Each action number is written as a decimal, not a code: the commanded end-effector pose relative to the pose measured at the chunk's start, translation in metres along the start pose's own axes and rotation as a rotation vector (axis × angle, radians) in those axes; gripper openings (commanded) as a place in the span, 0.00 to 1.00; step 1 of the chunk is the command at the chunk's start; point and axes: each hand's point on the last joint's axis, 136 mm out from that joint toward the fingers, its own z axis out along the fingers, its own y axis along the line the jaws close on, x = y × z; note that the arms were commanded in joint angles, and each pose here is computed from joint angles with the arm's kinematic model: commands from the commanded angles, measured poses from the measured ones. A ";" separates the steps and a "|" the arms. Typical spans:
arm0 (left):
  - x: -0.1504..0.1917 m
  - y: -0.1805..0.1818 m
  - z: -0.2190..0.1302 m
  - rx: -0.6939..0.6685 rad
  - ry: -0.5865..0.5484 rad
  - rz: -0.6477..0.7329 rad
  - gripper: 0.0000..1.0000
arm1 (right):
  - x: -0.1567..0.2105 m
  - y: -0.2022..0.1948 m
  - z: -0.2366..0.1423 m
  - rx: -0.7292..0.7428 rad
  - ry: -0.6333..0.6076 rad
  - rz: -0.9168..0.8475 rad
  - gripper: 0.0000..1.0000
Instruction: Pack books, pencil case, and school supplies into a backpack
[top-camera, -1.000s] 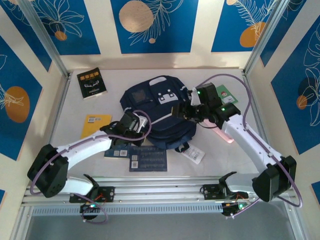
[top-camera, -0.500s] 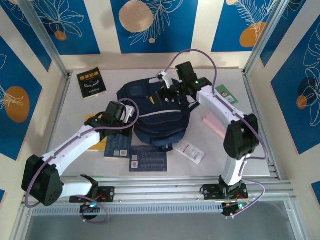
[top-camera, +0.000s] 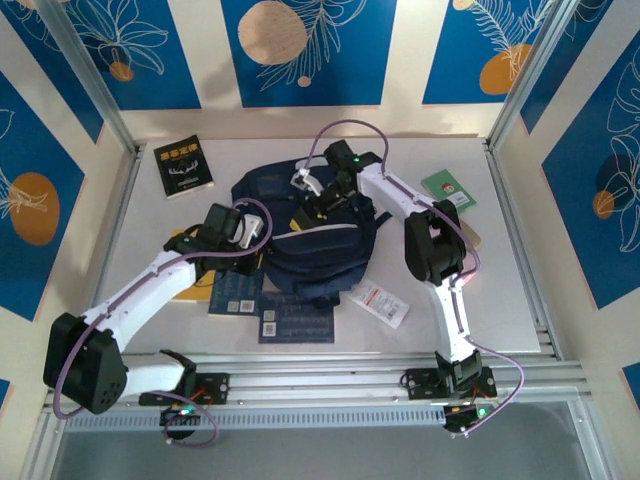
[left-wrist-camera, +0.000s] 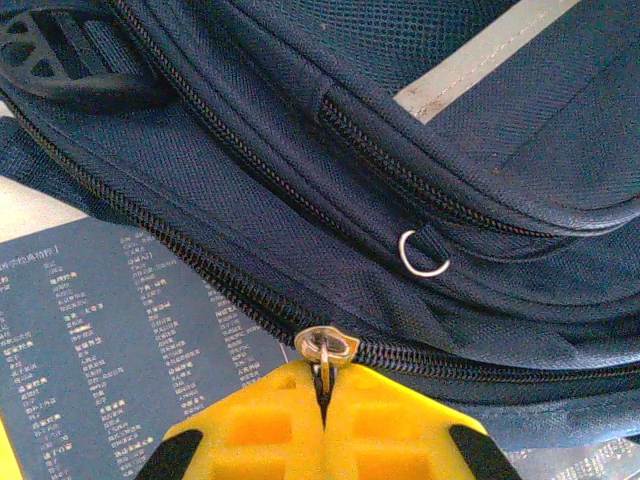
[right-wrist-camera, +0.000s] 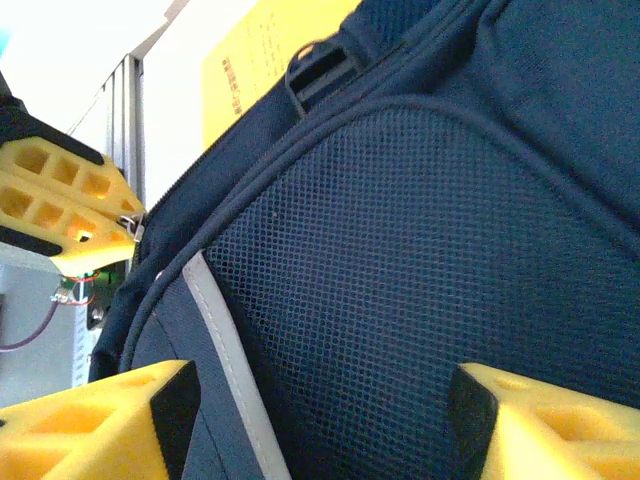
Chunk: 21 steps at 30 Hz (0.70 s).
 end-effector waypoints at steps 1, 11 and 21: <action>-0.003 0.000 -0.008 0.020 -0.030 0.013 0.00 | 0.003 0.029 0.011 -0.108 0.024 -0.008 0.66; -0.005 0.005 -0.006 0.025 -0.047 -0.012 0.00 | 0.017 0.060 0.024 -0.217 0.056 0.027 0.40; -0.007 0.000 -0.006 0.055 -0.056 -0.014 0.00 | 0.026 0.042 0.040 -0.123 0.108 0.044 0.17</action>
